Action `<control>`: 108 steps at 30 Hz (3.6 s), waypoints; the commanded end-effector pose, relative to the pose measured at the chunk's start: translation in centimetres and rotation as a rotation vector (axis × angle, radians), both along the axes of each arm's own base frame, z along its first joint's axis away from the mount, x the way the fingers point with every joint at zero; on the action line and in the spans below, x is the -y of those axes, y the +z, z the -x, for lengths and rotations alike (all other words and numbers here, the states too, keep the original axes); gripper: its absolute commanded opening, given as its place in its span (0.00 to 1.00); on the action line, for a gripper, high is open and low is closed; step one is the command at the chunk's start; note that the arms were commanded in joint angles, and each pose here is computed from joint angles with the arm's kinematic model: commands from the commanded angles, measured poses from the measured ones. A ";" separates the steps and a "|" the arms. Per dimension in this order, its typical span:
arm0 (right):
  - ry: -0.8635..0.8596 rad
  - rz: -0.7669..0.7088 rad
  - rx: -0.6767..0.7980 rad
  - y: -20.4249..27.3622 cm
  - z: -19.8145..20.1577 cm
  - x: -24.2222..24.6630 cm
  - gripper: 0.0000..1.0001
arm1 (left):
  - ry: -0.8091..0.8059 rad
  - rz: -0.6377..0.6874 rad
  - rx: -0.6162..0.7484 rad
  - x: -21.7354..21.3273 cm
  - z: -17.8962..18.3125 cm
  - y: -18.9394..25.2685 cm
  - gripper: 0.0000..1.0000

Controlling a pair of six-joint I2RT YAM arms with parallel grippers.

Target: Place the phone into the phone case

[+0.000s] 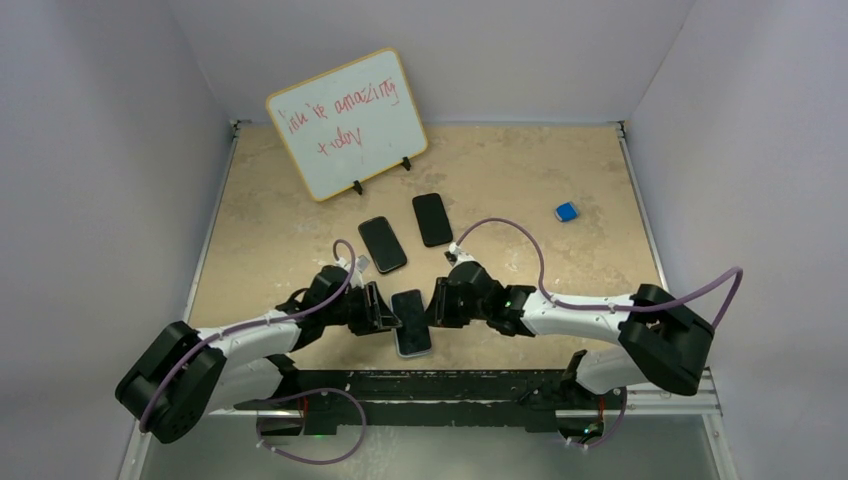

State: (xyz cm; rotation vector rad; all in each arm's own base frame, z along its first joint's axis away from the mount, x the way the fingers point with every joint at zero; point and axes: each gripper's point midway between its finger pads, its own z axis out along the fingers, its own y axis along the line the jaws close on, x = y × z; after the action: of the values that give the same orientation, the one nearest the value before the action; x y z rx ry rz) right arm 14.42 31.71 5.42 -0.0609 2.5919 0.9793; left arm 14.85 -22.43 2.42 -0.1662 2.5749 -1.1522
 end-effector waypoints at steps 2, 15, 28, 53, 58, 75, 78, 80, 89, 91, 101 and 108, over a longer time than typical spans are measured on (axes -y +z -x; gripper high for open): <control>-0.002 0.033 0.047 0.2 -1.2 -0.2 0.25 | 0.003 0.010 0.002 0.2 -0.3 0.0 0.40; 0.027 0.010 0.066 -2.0 -1.2 -0.8 0.07 | 0.005 0.004 -0.008 0.3 -0.2 -0.4 0.32; -0.082 0.003 0.136 1.6 -1.9 1.9 0.43 | 0.011 0.044 0.042 0.7 -0.6 1.7 0.35; 0.002 -0.311 -0.008 1.0 0.0 -3.5 0.95 | -0.024 0.093 -0.062 0.2 0.3 0.7 0.22; 0.033 -0.499 0.032 5.3 -0.2 -5.2 0.96 | -0.037 0.062 -0.076 -0.3 0.5 0.1 0.21; 0.056 -0.778 0.026 7.9 0.2 -6.0 0.92 | -0.076 0.070 -0.050 -0.1 0.6 0.5 0.27; 0.049 -0.742 0.011 6.7 0.2 -6.0 0.85 | -0.074 0.058 -0.050 -0.2 0.5 0.4 0.27; 0.048 -0.716 0.002 5.9 0.3 -5.9 0.76 | -0.072 0.048 -0.052 -0.3 0.4 0.3 0.26; 0.039 -0.667 -0.010 4.5 0.4 -5.5 0.29 | -0.062 0.032 -0.047 -0.5 0.3 0.3 0.26; 0.037 -0.647 -0.017 4.1 0.3 -5.6 0.20 | -0.062 0.032 -0.043 -0.5 0.2 0.4 0.26; -0.002 -0.527 0.052 3.1 -1.2 -5.3 0.03 | -0.066 0.018 -0.036 -0.5 0.0 0.7 0.27; 0.020 -0.464 0.075 3.2 -1.6 -5.5 0.04 | -0.072 0.019 -0.013 -0.4 -0.4 1.5 0.29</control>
State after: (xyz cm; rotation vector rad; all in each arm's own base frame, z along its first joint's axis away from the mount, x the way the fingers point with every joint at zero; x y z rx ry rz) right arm 15.21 35.69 5.41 0.0803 2.3402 1.4803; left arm 13.80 -21.29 2.10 -0.1663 2.6833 -1.1962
